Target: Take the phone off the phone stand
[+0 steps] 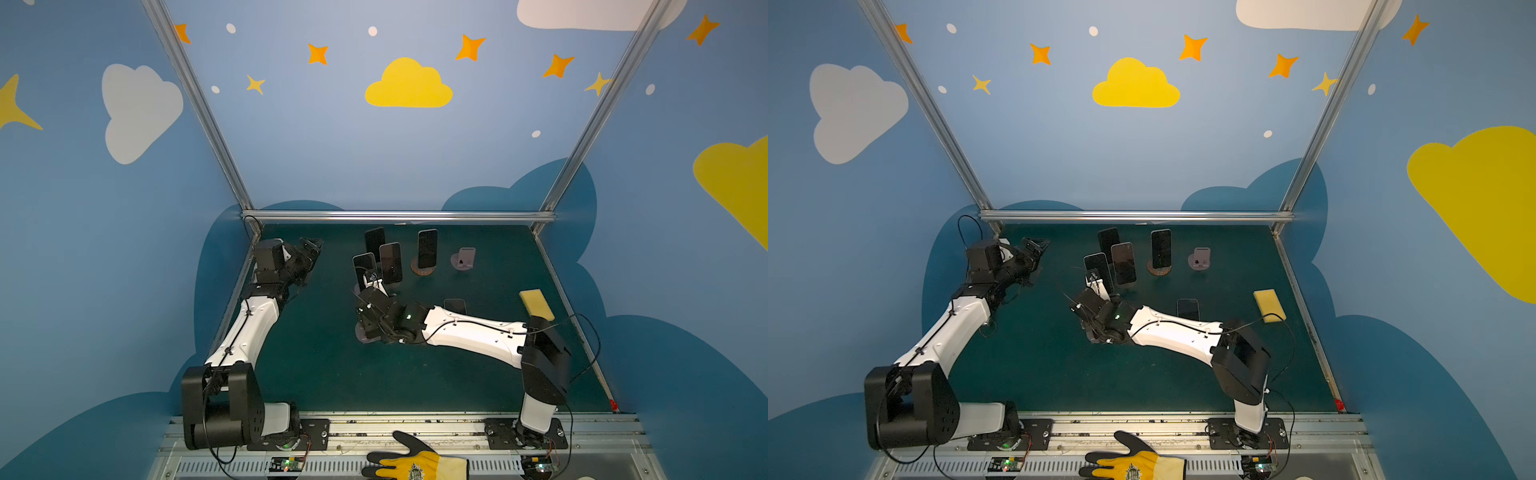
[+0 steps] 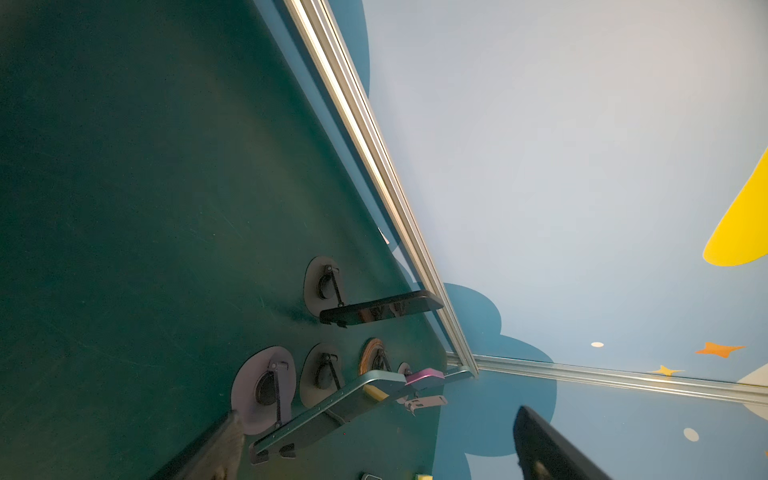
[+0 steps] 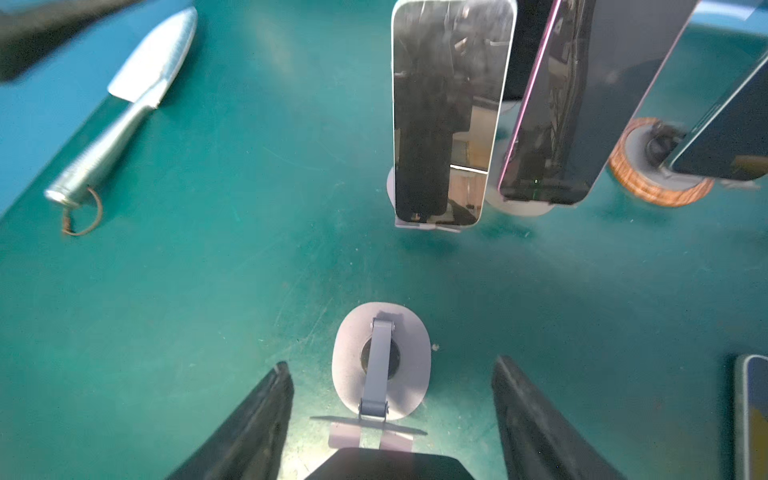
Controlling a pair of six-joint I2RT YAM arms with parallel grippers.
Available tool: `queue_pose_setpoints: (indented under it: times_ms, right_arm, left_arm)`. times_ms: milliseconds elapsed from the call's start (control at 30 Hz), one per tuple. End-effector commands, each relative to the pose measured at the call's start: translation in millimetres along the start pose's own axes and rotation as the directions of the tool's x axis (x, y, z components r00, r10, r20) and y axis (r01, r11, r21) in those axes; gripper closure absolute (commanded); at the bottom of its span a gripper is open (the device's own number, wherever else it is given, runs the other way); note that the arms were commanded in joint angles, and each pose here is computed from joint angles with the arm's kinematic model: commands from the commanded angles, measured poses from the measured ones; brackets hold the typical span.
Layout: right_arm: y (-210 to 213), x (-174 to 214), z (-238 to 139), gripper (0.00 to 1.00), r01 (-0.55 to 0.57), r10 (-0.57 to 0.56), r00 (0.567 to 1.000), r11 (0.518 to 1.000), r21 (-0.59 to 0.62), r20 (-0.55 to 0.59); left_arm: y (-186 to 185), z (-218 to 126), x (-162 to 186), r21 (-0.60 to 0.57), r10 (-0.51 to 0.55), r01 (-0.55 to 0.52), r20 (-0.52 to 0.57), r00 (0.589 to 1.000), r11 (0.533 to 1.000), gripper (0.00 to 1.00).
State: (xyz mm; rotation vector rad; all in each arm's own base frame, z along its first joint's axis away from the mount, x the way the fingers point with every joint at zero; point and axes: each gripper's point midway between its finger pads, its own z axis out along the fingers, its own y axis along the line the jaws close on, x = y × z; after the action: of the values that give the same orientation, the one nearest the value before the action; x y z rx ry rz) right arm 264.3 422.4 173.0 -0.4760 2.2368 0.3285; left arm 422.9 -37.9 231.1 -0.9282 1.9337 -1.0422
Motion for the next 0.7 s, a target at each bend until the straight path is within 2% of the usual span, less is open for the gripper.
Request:
queue_pose_setpoints:
  times_ms: [0, 300, 667]
  right_arm:
    - [-1.9, -27.6, -25.3, 0.37, -0.018, 0.02, 0.996, 1.0, -0.019, 0.086]
    - [-17.5, -36.7, -42.2, 0.38, -0.002, 0.002, 0.994, 1.0, 0.004, 0.114]
    - [-76.0, -34.1, -68.3, 0.38, -0.036, 0.021, 0.99, 0.994, 0.107, 0.142]
  left_arm:
    - [-10.4, -1.8, 5.9, 0.038, 0.04, -0.039, -0.01, 0.999, 0.999, 0.0]
    - [-28.3, -6.4, 17.3, 0.078, 0.112, -0.11, -0.023, 0.993, 0.991, 0.0]
    - [-57.7, -9.1, 50.5, 0.165, 0.229, -0.212, -0.087, 0.97, 0.963, 0.0]
